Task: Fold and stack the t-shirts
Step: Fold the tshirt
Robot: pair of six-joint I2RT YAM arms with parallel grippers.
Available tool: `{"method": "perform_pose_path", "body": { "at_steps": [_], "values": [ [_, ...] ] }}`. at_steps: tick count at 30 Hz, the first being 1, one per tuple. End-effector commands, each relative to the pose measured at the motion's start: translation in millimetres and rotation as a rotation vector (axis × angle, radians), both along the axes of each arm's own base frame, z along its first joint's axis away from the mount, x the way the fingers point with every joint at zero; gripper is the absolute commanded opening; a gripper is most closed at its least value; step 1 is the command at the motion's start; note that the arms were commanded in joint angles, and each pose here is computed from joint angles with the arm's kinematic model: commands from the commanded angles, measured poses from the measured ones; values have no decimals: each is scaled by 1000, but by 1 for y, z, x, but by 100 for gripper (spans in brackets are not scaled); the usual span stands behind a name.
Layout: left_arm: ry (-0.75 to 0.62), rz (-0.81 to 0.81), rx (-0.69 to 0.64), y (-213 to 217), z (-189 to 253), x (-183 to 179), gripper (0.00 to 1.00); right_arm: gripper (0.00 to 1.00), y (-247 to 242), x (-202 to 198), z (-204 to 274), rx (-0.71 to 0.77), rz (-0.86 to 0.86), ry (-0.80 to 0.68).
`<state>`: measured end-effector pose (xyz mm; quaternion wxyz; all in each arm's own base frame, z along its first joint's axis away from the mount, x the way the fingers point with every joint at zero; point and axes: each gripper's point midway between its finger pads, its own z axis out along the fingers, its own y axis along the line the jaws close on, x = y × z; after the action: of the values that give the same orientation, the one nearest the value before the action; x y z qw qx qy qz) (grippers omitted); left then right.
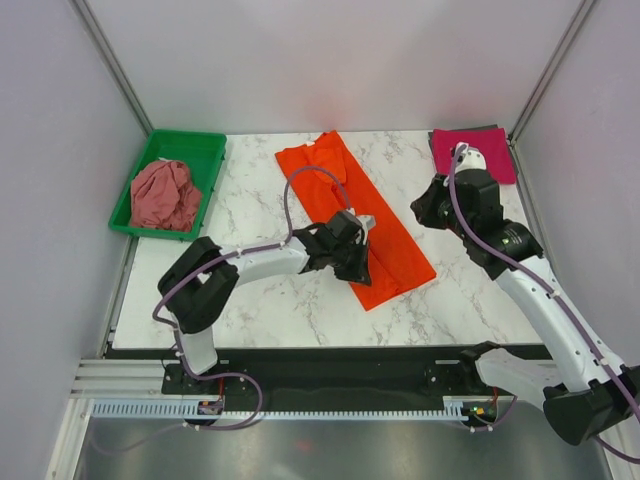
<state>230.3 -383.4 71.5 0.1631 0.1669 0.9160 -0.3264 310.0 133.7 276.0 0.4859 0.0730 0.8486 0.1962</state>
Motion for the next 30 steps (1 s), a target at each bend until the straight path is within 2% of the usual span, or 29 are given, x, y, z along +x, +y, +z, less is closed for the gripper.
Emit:
{"method": "perform_pose_path", "body": {
  "at_steps": [1,8,15,20,23,27,30],
  "values": [
    [-37,49,-25,-17,-7,7,2,15,-3,-8,6,7,10,-22],
    [-9,29,8,-26,-33,7,2,15,-7,-12,7,5,-5,-29],
    [66,40,71,-4,-61,-19,2,15,-7,-9,5,-3,-7,-22],
    [102,97,162,39,-76,-42,2,15,-1,-9,-8,-16,26,15],
    [88,138,200,66,-71,-52,2,16,6,-15,-26,-23,82,60],
    [55,186,306,112,-63,-65,2,15,22,-28,-75,-6,185,173],
    [29,210,366,137,-62,-71,2,14,41,-43,-108,63,261,230]
  ]
}}
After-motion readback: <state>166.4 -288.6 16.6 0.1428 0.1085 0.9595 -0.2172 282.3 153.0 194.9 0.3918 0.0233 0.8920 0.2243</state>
